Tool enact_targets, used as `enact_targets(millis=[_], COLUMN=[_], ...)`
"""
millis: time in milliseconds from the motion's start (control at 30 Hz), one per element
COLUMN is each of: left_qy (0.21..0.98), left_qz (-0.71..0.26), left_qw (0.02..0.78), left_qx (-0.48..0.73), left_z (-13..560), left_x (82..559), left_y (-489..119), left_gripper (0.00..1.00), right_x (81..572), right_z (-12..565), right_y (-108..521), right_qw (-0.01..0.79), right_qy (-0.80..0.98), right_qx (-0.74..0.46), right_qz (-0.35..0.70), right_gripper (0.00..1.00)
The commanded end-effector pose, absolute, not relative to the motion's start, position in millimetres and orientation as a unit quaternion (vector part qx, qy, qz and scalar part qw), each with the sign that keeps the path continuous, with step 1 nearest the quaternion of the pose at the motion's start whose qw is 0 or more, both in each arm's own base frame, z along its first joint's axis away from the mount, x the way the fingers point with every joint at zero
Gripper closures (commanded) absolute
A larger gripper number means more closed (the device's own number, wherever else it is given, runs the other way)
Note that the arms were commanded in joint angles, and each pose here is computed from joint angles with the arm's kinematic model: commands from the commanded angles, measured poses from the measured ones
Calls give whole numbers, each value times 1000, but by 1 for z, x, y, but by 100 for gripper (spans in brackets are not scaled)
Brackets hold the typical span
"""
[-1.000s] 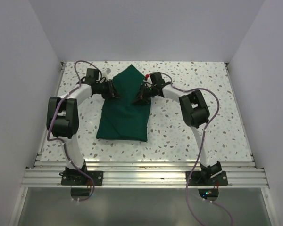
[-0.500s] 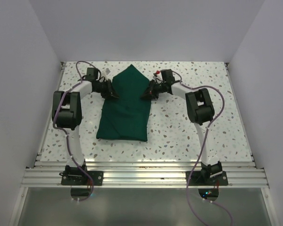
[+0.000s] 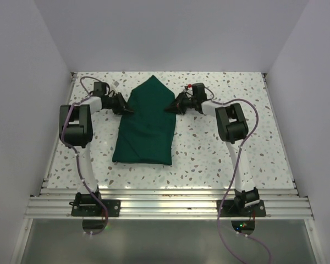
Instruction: Prepare the surgical pack
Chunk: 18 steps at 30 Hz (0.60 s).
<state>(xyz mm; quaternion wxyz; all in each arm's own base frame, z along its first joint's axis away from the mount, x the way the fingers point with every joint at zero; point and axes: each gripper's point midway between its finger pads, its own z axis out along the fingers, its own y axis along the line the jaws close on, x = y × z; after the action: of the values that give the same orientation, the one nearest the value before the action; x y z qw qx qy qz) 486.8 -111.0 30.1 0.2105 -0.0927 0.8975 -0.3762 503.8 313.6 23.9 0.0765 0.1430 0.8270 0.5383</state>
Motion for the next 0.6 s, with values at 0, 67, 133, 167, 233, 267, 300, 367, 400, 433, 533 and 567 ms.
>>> enact_targets(millis=[0,67,133,167,233,267,300,367,400,433,533,567], left_qy=[869,864,859,857,852,844,840,831,827,822,812,809], left_qz=[-416,-421,-429,-434,-442,-449,-455,-465,-468,-471,-472,-470], left_qw=[250,254,256,253,251,262,263,272,278,287,314,322], left_qx=[-99,-109,-111,-120,-126,-130,-132,-138,-139,-138,-141,-144], left_z=[47,46,45,40,38,38,40,42,44,49,60,60], left_x=[514,521,527,529,532,540,542,550,554,560,579,584], left_y=[-117,-118,-119,-120,-122,-122,-123,-124,-124,-123,-119,-117], left_gripper=[84,83,82,82,82,82,82,80,79,78,73,71], right_x=[532,540,544,548,552,554,558,564,568,574,592,597], right_z=[19,19,17,12,10,9,6,9,7,14,23,26], right_y=[309,309,308,306,307,307,306,308,307,310,310,309], right_qw=[114,124,128,132,133,135,140,146,150,159,180,185], right_qy=[821,822,823,824,818,816,813,810,809,806,803,803], right_qx=[177,185,196,205,220,223,227,230,233,227,224,224], right_qz=[530,524,517,512,514,516,517,519,519,523,522,521], right_gripper=[83,83,83,83,83,83,83,83,83,83,81,80])
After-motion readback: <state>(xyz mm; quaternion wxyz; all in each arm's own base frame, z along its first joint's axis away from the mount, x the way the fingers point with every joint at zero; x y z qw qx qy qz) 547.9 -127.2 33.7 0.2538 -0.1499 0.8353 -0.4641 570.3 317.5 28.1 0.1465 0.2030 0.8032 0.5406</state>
